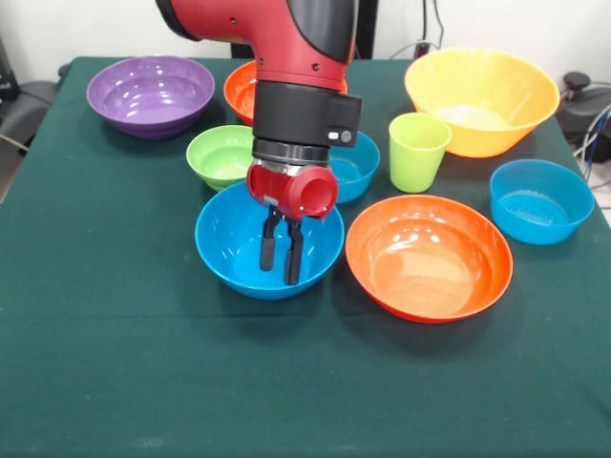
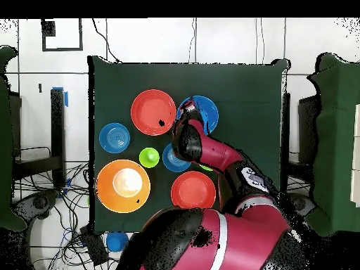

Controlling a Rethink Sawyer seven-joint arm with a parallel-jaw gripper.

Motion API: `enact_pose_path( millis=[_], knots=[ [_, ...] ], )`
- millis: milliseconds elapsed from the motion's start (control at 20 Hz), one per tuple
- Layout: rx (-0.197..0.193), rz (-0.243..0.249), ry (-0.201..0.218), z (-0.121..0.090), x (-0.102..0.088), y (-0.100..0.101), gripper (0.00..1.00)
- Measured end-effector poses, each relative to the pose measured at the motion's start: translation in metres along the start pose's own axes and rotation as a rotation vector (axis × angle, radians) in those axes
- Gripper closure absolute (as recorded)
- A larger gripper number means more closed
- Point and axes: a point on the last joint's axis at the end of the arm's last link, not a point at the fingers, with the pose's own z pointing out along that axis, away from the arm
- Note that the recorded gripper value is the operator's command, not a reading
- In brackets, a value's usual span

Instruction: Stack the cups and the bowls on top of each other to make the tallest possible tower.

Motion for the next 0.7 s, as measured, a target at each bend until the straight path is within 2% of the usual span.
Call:
enact_pose_path(
  millis=[350, 700],
  knots=[
    [-0.015, 0.002, -0.016, -0.008, -0.011, 0.013, 0.00],
    [-0.013, 0.005, -0.013, -0.024, -0.029, 0.033, 0.00]
  ],
)
